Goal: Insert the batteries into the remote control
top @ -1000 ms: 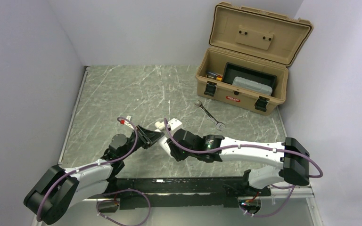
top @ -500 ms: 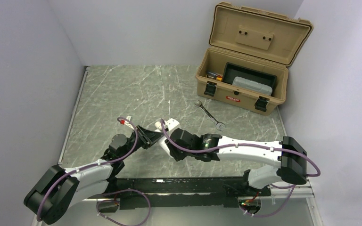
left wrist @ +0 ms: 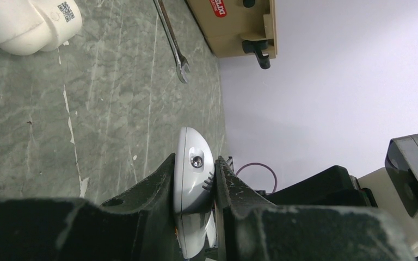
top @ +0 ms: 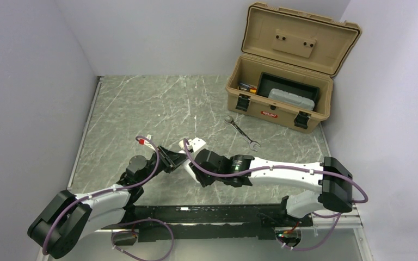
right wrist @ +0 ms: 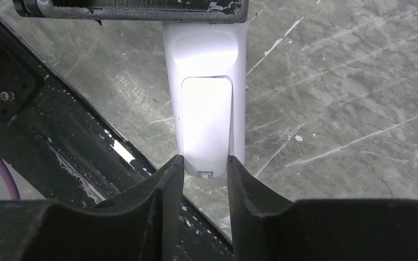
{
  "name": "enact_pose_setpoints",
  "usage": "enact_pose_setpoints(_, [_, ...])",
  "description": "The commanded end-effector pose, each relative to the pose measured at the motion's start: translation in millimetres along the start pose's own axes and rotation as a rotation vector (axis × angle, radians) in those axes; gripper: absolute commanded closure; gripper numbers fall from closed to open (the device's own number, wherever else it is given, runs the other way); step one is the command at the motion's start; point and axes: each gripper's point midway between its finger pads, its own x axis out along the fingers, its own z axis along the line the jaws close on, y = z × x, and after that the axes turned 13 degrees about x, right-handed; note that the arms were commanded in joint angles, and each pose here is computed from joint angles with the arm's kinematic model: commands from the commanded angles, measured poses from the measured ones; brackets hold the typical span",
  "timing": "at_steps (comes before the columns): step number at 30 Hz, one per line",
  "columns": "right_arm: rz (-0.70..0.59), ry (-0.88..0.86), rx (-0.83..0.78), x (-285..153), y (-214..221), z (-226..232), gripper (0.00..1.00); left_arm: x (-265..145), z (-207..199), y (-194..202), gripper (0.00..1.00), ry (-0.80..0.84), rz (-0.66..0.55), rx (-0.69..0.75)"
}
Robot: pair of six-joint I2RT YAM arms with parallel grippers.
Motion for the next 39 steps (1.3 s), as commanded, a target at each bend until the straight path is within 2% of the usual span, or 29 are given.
enact_pose_setpoints(1, [-0.072,-0.016,0.003,-3.5,-24.4,10.1,0.62,-0.6,-22.2,-5.5,1.00,0.091,-0.020,0.019])
enact_pose_setpoints(8, [-0.077,-0.019,0.008,-2.8,-24.5,10.6,0.55,-0.6,-22.2,-5.5,1.00,0.094,-0.021,0.016])
enact_pose_setpoints(16, [-0.091,-0.026,0.012,-4.6,-27.5,11.7,0.53,-0.2,-21.2,-5.2,1.00,0.090,-0.020,0.014])
enact_pose_setpoints(29, [-0.193,-0.043,0.045,-19.7,-48.0,12.2,0.43,1.2,-21.6,-3.5,1.00,0.098,-0.011,0.006])
enact_pose_setpoints(36, [-0.307,-0.084,0.140,-43.3,-57.8,-2.8,0.40,-0.8,-36.3,-3.6,1.00,0.163,0.000,0.019])
enact_pose_setpoints(39, [-0.318,-0.178,0.215,-53.8,-52.6,-9.7,0.38,-2.2,-45.9,-4.6,1.00,0.202,0.005,0.022])
